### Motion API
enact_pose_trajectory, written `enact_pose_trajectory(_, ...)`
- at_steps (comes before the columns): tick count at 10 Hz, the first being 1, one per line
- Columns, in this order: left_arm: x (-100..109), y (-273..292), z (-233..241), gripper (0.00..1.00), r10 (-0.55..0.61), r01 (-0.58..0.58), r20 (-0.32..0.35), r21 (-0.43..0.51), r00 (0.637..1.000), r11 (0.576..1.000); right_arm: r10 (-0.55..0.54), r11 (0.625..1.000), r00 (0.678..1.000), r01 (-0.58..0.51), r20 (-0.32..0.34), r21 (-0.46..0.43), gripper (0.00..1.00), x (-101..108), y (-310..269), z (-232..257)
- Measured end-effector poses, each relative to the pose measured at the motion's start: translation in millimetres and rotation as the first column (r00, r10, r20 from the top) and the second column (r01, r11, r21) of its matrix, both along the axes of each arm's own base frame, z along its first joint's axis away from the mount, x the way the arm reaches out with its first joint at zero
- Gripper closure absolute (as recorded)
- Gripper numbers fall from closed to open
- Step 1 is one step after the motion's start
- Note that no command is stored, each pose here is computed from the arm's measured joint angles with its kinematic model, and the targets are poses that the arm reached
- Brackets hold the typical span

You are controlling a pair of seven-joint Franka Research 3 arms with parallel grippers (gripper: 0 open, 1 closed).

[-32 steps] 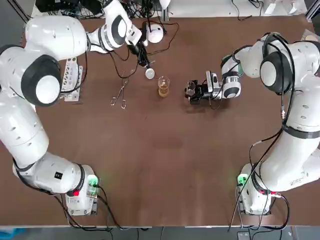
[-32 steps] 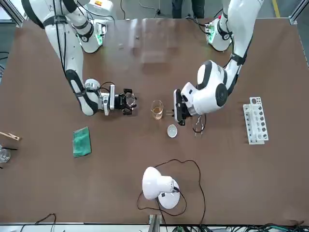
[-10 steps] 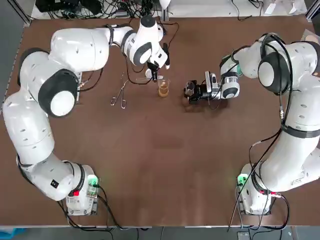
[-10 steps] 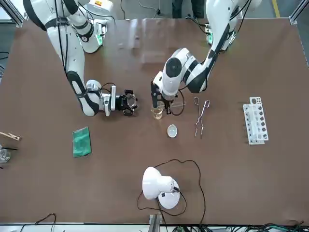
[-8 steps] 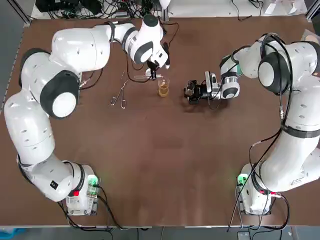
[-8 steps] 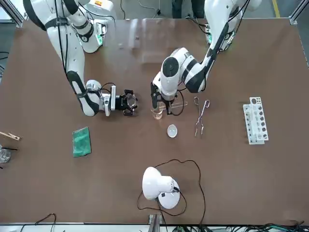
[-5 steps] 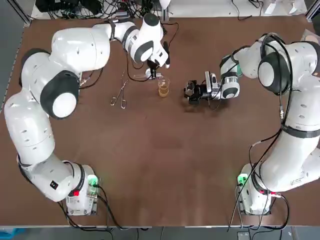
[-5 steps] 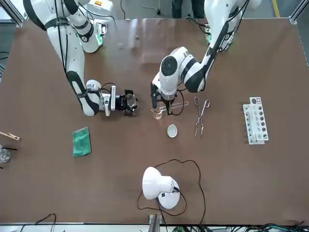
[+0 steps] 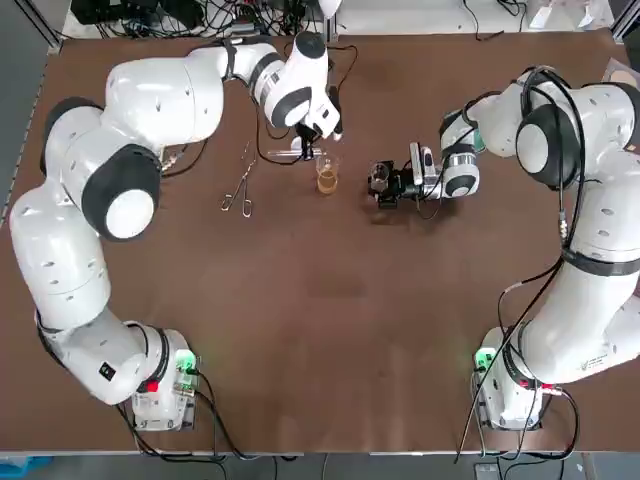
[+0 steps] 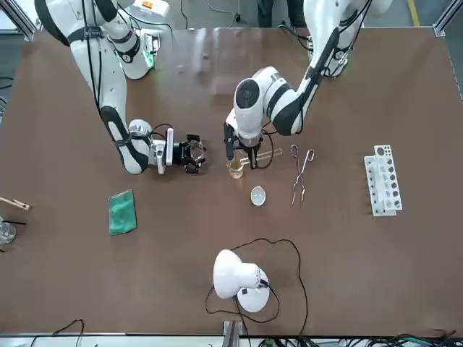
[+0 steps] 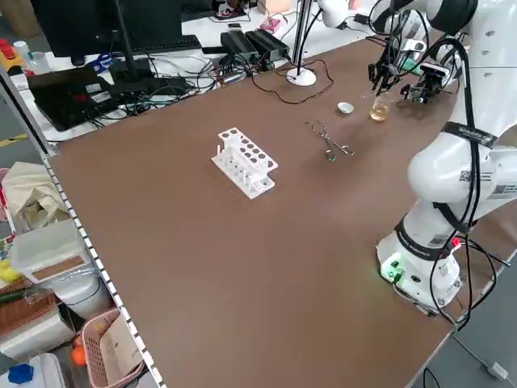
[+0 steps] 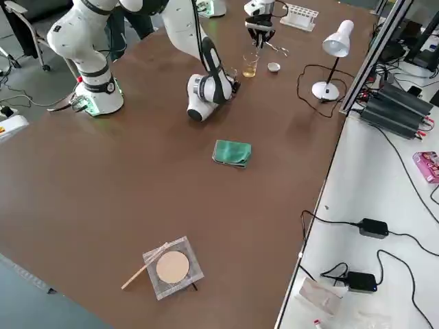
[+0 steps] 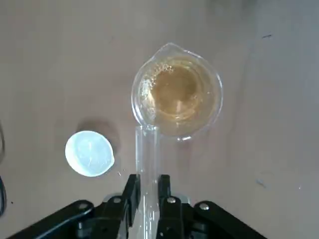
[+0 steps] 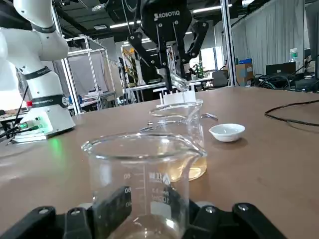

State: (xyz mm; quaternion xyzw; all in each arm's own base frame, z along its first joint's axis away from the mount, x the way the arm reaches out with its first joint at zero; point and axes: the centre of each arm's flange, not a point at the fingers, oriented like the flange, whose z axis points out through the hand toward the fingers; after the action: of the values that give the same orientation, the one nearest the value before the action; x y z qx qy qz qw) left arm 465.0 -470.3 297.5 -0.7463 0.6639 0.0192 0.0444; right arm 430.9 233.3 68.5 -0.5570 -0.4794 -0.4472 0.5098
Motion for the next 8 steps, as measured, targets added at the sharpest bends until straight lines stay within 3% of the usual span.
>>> enact_pose_trajectory(8,-9.6,-14.1,-0.2,0.79,-0.056,0.055,0.018,0.065,0.998,0.996,0.0,1.0,1.0,0.0,0.0,0.0,0.61,0.2,-0.1,0.0)
